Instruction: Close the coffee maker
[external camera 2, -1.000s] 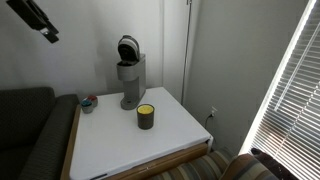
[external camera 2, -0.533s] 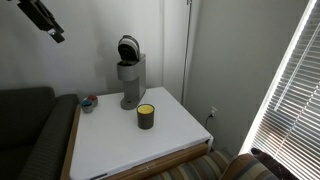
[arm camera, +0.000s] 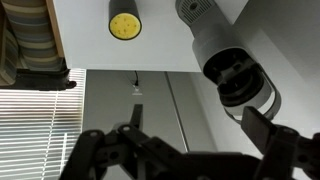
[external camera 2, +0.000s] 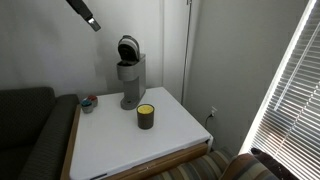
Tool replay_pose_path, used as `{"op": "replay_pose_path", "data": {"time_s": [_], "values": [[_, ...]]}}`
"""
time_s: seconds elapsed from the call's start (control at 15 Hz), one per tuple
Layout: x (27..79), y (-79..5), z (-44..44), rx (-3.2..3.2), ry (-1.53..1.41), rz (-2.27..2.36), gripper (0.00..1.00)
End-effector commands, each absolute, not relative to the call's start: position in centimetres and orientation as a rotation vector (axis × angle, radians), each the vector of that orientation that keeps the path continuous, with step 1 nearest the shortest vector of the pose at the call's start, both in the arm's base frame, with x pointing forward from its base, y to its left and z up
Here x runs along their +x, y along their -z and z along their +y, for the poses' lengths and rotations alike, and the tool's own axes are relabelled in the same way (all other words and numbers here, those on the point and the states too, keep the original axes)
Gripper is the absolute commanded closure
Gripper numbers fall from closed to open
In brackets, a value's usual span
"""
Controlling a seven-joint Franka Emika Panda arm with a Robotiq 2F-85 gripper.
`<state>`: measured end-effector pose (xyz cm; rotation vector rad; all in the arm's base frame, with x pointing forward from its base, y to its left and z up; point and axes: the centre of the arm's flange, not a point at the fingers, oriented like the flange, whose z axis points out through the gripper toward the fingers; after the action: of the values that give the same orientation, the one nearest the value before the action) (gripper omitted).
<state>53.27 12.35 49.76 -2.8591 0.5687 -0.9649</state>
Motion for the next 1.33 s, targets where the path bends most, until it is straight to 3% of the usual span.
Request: {"op": "replay_pose_path", "data": {"time_s": [0.0,0.13,0.2,0.67,1.27], "values": [[62.5,-49.6,12.4,-2.853,0.841,0.552,0.0],[66.1,-48.6,12.9,-2.859,0.723,0.63,0.0],[60.4,-48.1,12.0,-2.844,0.817,0.597,0.0],[63.7,-45.7,13.6,-2.783,0.69,0.68,0.0],[74.2,-50.6,12.9,-2.796,0.783,0.793,0.0]]}}
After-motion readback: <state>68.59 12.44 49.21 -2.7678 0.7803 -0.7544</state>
